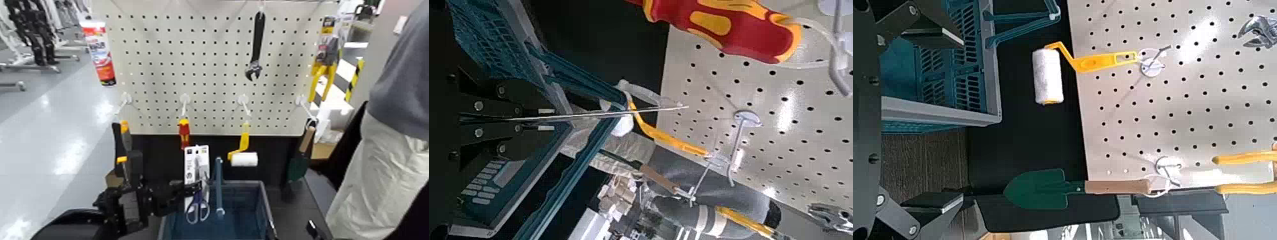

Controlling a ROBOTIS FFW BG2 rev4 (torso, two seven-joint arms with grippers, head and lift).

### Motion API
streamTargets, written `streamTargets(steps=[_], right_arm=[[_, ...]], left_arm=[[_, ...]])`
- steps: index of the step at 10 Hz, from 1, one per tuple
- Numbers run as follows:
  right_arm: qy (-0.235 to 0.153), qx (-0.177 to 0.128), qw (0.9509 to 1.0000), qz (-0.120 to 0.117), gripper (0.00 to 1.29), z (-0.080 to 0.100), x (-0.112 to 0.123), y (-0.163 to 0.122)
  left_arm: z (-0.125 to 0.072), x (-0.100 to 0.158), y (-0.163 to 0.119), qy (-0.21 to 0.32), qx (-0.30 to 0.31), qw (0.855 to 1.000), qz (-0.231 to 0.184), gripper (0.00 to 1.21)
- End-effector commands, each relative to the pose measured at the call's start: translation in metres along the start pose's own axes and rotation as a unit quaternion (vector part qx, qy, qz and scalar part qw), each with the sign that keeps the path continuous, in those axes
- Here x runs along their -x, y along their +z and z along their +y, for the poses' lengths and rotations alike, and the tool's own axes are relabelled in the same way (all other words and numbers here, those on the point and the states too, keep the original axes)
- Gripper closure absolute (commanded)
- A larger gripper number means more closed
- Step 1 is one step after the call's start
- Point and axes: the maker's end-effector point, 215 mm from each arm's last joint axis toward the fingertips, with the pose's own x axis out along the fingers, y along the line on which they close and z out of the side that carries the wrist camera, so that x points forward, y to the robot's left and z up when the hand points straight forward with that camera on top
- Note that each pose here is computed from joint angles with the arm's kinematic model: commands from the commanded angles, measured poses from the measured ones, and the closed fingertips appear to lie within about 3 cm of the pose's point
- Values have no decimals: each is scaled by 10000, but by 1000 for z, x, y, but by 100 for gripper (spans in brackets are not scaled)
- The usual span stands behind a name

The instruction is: Put the blue scissors into the crate.

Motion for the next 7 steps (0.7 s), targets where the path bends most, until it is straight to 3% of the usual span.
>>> streamTargets(steps=[1,7], right_arm=[[15,-3,10000,-2,21,0,0,0],[30,-12,10000,-2,21,0,-1,0]], left_arm=[[2,-3,-12,4,58,9999,126,119],[3,-5,-24,15,87,9996,284,117]])
